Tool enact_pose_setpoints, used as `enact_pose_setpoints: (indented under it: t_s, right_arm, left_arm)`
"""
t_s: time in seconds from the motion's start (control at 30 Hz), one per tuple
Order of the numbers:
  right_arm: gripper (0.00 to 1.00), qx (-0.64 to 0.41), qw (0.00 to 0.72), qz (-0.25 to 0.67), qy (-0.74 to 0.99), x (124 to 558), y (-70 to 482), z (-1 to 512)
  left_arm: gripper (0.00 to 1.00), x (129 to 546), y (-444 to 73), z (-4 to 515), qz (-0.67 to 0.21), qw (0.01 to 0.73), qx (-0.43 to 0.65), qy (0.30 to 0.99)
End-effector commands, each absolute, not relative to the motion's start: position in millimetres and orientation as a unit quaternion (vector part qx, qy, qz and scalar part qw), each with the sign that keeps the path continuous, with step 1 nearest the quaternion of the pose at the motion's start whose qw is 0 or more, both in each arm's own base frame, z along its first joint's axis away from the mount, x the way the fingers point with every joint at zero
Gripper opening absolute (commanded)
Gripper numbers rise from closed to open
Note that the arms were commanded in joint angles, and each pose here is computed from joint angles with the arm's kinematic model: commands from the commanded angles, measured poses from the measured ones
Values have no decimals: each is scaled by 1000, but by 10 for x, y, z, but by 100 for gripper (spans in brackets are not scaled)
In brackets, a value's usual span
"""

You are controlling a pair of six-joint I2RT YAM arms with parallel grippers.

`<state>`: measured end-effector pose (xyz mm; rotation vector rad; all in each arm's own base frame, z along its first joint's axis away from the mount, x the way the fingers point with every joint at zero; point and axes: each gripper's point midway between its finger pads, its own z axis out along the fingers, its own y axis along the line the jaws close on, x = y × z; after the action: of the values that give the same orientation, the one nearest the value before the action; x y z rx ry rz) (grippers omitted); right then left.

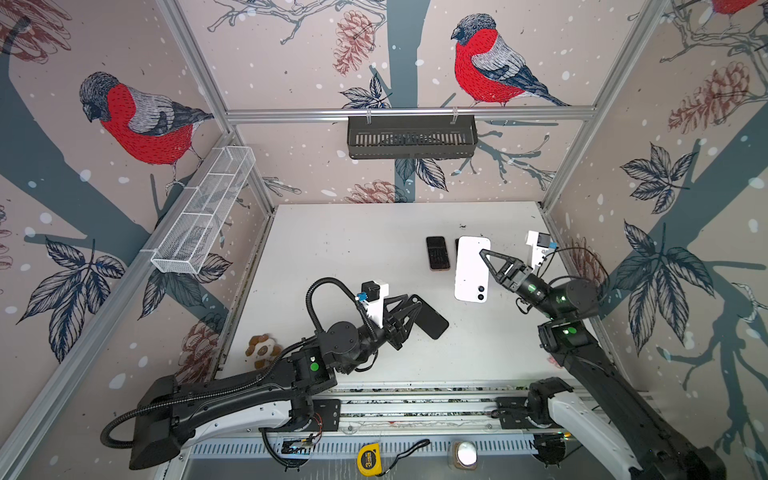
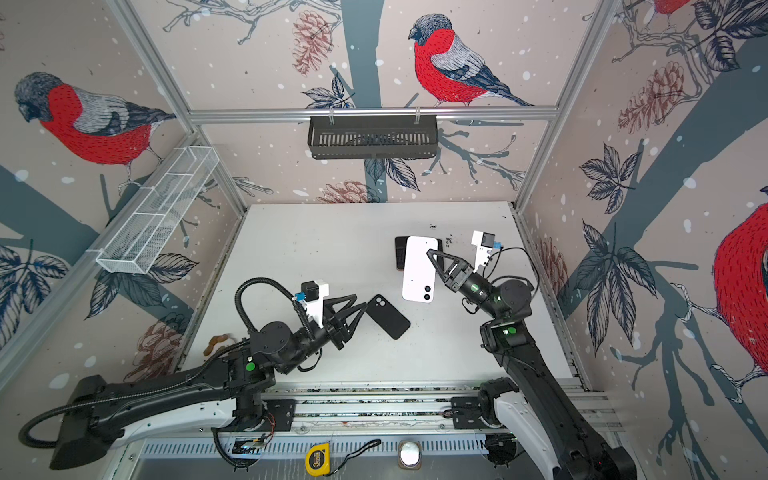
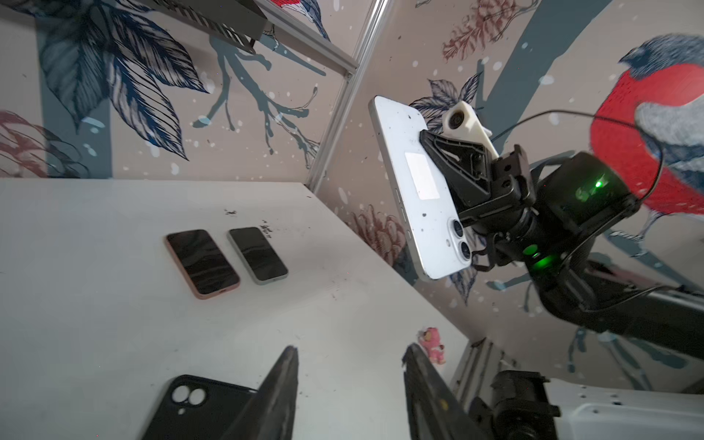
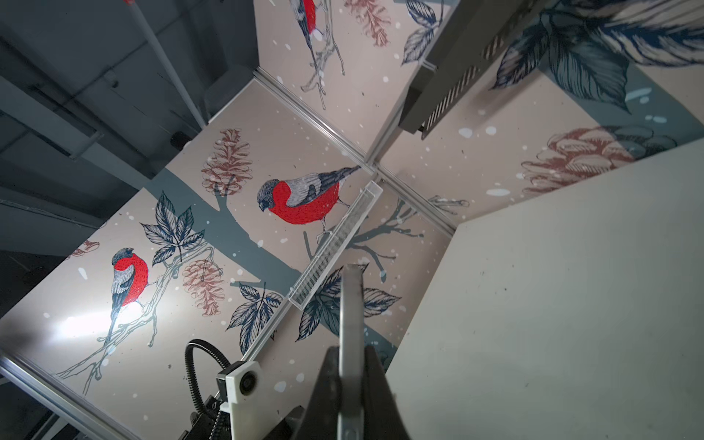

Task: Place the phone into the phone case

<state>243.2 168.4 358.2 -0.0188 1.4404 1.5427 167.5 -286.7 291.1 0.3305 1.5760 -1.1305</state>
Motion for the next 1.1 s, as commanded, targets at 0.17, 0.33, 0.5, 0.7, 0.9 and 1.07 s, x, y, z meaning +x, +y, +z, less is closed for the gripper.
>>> enact_pose_setpoints:
  t_s: [0.17, 0.33, 0.5, 0.7, 0.9, 1.07]
  right_arm:
    - [1, -15, 606, 668, 432, 2054, 1578, 4321]
    - [0, -28, 601, 681, 418, 1979, 1745, 4389]
    - [0, -34, 594, 691, 410, 1946, 1820, 4418]
    - [0, -46, 592, 698, 400, 1873, 1864, 4480]
    - [0, -55, 596, 702, 385, 1789, 1844, 4542]
    - [0, -58, 583, 705, 399, 1807, 1926, 4509]
  left_arm:
    - [46, 1290, -2956, 3693, -690, 507, 121, 502]
    - [46, 1282, -3041, 3780, -712, 497, 127, 479]
    - [44, 1268, -3143, 3875, -718, 489, 143, 474]
    - [44, 1333, -3210, 3849, -710, 486, 140, 490]
    - [44, 1369, -3248, 3806, -706, 482, 138, 500]
    - [44, 1385, -3282, 3773, -707, 476, 139, 504]
